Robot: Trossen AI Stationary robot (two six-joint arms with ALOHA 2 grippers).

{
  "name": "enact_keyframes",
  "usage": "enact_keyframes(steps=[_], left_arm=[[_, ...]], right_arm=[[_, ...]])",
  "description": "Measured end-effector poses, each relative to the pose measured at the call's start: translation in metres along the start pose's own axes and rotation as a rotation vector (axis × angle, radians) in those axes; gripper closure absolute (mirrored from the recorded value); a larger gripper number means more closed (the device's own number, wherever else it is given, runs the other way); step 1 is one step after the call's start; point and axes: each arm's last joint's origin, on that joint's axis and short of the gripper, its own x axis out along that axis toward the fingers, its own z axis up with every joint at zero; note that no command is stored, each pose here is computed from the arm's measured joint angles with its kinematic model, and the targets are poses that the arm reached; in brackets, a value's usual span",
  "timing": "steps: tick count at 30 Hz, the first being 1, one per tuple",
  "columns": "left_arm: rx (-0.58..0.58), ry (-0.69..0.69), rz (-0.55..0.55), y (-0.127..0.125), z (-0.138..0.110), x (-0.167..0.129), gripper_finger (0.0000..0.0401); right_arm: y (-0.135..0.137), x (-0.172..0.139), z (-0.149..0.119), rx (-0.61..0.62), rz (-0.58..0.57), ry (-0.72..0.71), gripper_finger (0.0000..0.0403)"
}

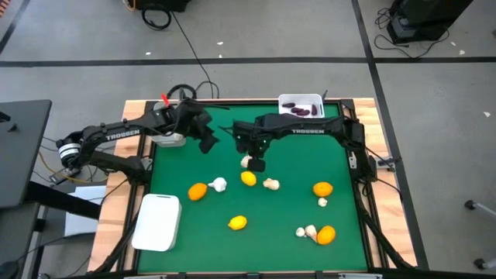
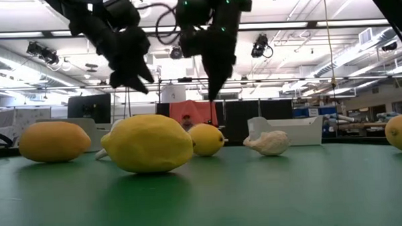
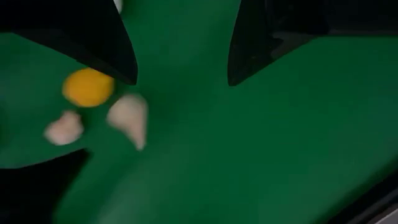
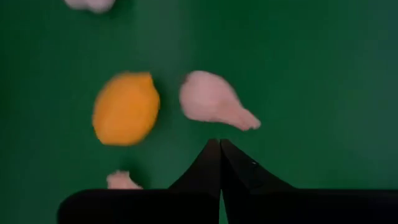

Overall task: Sort produce into baskets
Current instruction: Put the garlic into the gray bin

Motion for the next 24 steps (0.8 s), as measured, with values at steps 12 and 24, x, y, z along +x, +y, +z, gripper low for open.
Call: enact_keyframes(steps=[12, 24], left_arm=[[0.186, -0.048, -0.024, -0.011, 0.003, 0.002, 0.0146], [0.166, 0.083, -0.006, -0.008, -0.010, 0.002, 0.0146]], right_arm=[[-0.026, -0.016, 0.013, -0.001, 0.034, -0.145, 0.0332], [-0.008, 0.041, 0.008, -0.193, 0.123, -0.277, 0.0132]])
